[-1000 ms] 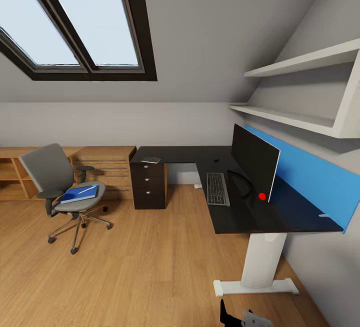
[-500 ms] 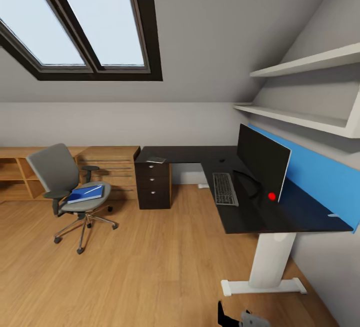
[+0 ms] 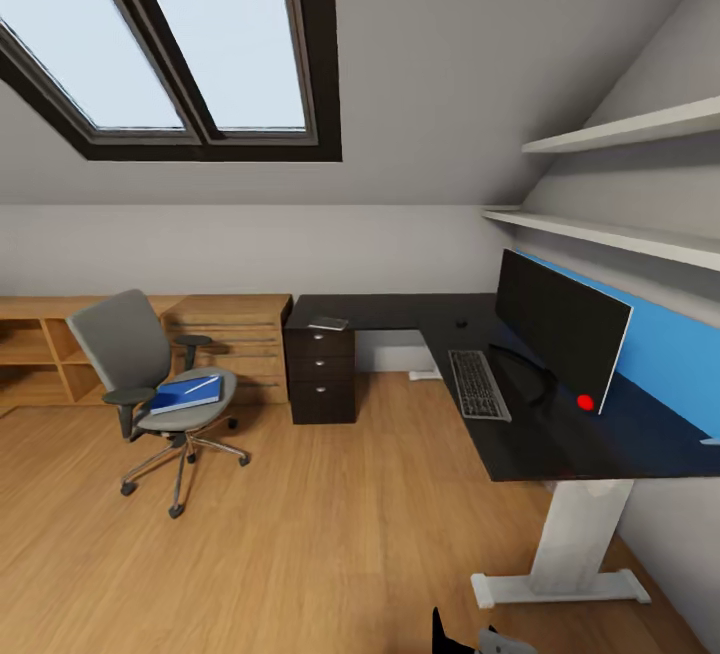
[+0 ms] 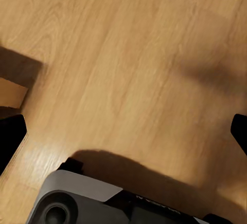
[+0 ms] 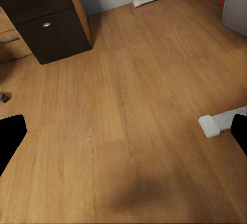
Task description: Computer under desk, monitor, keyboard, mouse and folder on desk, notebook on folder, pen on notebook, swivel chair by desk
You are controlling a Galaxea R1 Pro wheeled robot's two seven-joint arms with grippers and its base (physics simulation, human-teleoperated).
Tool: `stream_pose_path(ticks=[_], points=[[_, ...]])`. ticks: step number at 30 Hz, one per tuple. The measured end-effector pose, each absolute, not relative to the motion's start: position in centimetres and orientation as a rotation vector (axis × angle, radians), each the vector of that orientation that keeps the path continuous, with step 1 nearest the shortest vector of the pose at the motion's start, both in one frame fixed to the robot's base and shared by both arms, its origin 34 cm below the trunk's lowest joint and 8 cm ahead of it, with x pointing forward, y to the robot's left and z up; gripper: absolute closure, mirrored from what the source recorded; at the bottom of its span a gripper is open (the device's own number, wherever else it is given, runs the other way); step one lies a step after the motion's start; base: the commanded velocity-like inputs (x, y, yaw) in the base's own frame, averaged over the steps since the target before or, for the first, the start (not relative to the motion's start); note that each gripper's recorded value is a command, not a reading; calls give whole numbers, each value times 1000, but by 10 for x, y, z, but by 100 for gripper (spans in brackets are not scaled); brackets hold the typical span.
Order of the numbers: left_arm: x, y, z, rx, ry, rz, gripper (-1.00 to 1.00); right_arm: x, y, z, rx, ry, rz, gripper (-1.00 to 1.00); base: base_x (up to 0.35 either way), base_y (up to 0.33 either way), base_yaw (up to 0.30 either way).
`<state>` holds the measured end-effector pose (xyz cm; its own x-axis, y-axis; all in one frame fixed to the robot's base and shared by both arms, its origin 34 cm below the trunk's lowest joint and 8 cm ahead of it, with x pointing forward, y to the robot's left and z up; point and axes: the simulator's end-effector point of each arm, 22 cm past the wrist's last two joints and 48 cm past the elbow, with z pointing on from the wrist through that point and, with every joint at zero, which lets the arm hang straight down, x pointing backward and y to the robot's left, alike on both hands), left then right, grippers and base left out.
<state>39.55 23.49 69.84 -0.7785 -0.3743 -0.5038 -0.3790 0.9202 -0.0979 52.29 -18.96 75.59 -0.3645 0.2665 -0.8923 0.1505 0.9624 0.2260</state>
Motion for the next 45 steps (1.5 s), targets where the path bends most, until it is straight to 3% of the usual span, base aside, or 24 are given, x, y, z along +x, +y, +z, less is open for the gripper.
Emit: stream_pose_path(ticks=[10, 45], points=[[394, 236, 697, -541, 2551, 16, -100, 523, -186, 757, 244, 1952, 115, -100, 308, 139, 0], [400, 239, 701, -563, 2504, 20, -100, 518, -184, 750, 233, 1972, 113, -100, 337, 3, 0]])
